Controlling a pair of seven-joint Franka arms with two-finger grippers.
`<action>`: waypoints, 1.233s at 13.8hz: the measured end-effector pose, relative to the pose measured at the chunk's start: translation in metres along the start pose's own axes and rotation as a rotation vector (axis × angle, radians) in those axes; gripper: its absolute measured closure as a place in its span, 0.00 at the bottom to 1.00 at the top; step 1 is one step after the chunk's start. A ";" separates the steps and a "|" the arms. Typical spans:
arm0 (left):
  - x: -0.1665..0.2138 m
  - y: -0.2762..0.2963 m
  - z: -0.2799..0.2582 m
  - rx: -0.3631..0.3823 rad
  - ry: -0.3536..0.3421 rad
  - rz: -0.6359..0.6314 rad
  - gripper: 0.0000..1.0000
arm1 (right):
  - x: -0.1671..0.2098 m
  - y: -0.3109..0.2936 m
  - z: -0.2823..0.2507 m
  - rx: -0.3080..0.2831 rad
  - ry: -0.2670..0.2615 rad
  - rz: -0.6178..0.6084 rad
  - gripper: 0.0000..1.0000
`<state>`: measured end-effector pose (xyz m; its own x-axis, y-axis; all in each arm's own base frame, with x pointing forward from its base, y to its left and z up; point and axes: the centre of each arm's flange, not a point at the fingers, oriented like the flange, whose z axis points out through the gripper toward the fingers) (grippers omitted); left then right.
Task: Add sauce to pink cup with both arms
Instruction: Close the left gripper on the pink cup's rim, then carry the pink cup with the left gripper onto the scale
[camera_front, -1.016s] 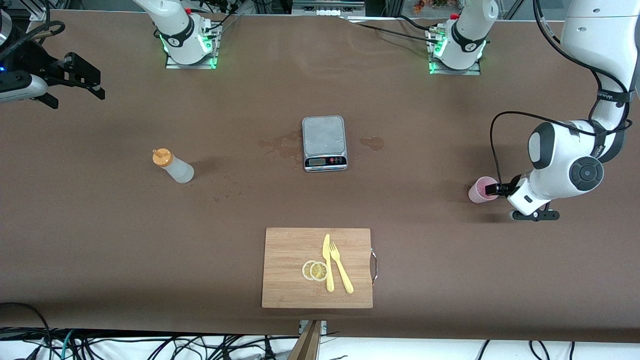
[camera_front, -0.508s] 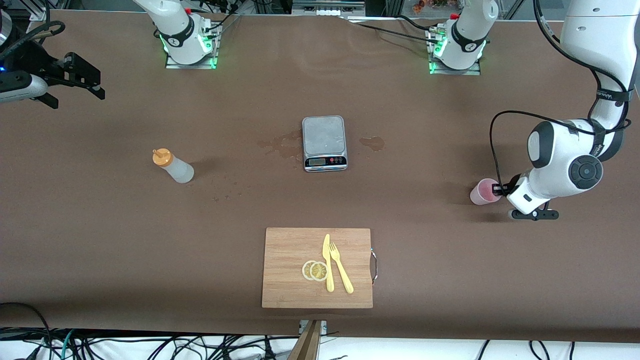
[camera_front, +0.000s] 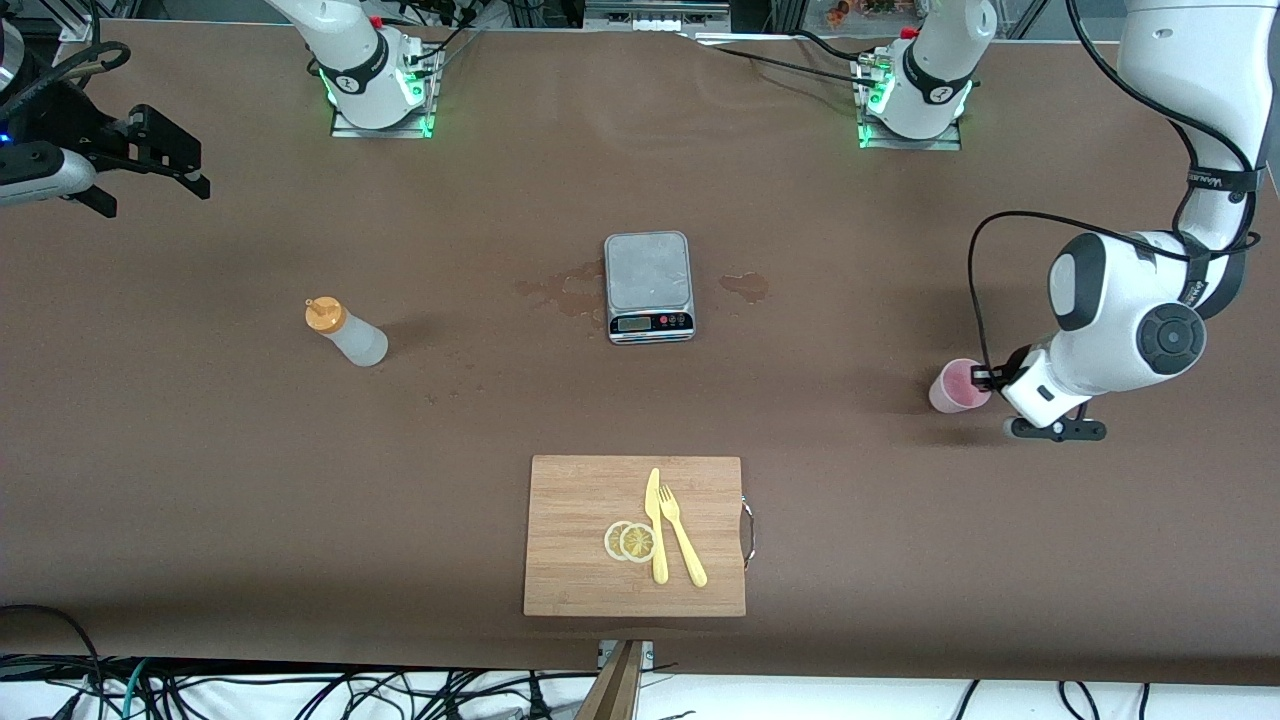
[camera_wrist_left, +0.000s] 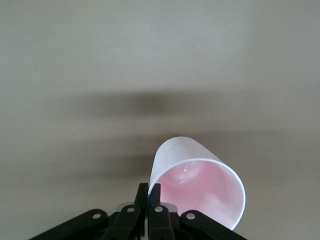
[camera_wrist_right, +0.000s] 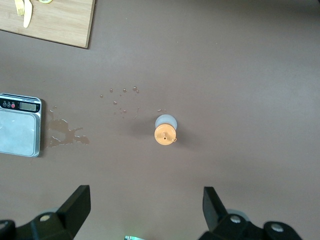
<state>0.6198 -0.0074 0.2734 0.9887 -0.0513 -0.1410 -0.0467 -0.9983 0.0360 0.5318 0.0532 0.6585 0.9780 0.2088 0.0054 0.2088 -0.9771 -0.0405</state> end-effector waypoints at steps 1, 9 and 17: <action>0.004 0.024 -0.010 -0.009 0.011 0.033 0.96 | 0.000 0.000 0.000 0.000 -0.001 0.000 0.00; -0.019 0.234 -0.032 -0.042 0.040 -0.017 0.96 | 0.000 0.000 0.000 0.000 0.000 0.000 0.00; -0.115 0.414 -0.030 -0.093 -0.024 -0.069 0.96 | 0.000 0.000 0.001 0.000 -0.001 0.000 0.00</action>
<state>0.4912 -0.4137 0.3346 0.9854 0.0155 -0.1697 0.0358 -0.9925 0.1170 0.5321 0.0531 0.6580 0.9780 0.2085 0.0046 0.2085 -0.9772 -0.0407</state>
